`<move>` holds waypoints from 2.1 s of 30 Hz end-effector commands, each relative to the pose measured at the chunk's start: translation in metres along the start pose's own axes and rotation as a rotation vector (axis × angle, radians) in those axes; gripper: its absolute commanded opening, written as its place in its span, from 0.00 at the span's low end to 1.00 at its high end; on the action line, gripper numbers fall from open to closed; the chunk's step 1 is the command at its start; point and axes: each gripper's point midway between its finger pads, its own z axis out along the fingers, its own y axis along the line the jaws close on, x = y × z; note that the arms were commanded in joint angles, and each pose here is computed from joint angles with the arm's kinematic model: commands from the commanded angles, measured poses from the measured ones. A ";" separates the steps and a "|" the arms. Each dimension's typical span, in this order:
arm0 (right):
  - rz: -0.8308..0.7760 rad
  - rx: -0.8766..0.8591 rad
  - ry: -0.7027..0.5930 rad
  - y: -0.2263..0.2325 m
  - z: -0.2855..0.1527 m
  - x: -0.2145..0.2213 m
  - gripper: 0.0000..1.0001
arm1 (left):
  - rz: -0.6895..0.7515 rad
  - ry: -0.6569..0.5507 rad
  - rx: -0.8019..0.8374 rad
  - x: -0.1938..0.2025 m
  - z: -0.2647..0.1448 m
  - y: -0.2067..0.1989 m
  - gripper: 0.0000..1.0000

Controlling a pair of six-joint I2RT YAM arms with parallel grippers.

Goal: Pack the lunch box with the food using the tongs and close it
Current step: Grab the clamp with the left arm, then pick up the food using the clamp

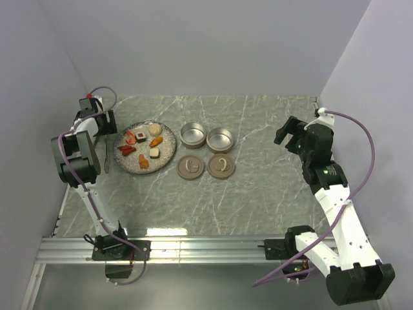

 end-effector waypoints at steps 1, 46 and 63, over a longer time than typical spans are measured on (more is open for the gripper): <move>0.010 -0.030 -0.047 0.012 -0.005 -0.021 1.00 | -0.062 -0.007 -0.049 -0.012 0.001 0.007 0.87; 0.015 -0.084 -0.106 0.029 -0.006 -0.049 0.99 | -0.197 -0.385 -0.115 -0.134 -0.172 0.040 0.37; 0.014 -0.124 -0.146 0.038 -0.015 -0.064 0.99 | -0.111 -0.562 0.033 -0.161 -0.270 -0.044 0.35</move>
